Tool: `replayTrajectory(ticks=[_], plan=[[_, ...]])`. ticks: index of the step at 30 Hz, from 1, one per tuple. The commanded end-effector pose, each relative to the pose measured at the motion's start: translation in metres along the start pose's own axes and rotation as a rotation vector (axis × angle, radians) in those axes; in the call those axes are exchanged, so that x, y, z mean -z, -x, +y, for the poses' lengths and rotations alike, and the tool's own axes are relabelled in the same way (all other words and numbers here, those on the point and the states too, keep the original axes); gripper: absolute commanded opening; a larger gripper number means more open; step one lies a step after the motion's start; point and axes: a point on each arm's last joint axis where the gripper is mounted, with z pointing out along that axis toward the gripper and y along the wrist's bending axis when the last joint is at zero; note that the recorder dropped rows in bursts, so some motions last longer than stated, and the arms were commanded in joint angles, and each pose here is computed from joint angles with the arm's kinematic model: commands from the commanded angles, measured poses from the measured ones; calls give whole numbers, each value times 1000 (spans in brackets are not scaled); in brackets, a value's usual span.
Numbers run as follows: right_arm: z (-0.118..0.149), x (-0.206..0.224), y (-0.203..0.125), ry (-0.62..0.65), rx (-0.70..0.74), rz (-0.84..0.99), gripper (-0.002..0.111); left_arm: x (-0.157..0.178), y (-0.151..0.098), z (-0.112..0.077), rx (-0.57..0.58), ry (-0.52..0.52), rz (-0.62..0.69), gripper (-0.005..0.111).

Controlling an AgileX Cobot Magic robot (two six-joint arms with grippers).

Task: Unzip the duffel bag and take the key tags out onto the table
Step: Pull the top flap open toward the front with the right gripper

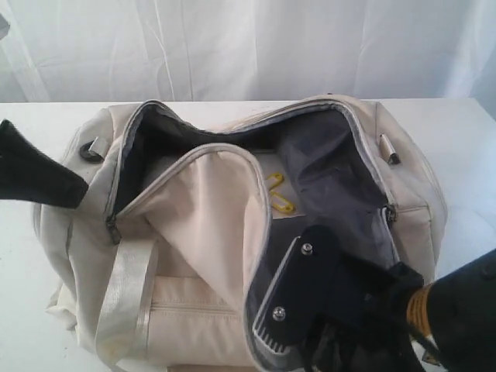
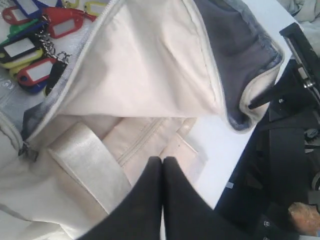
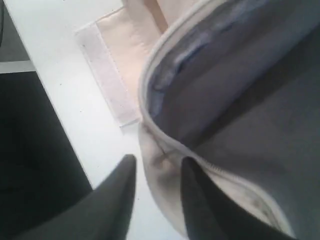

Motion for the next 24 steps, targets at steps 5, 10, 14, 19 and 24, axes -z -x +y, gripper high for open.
replayTrajectory(ticks=[5, 10, 14, 19, 24], plan=[[13, 45, -6, 115, -134, 37, 62, -24, -40, -15, -42, 108, -61, 0], [-13, 115, 20, -161, -234, -446, 42, -15, -40, -28, -97, 112, -100, 0], [-48, 101, 41, -541, -320, -546, 0, -15, -40, -28, -97, 114, -102, 0], [-47, 5, 87, -496, -161, -365, 0, -15, -39, -27, -97, 119, -106, 0], [-42, -47, 105, -407, -194, -292, 0, -15, -39, -27, -97, 119, -106, 0]])
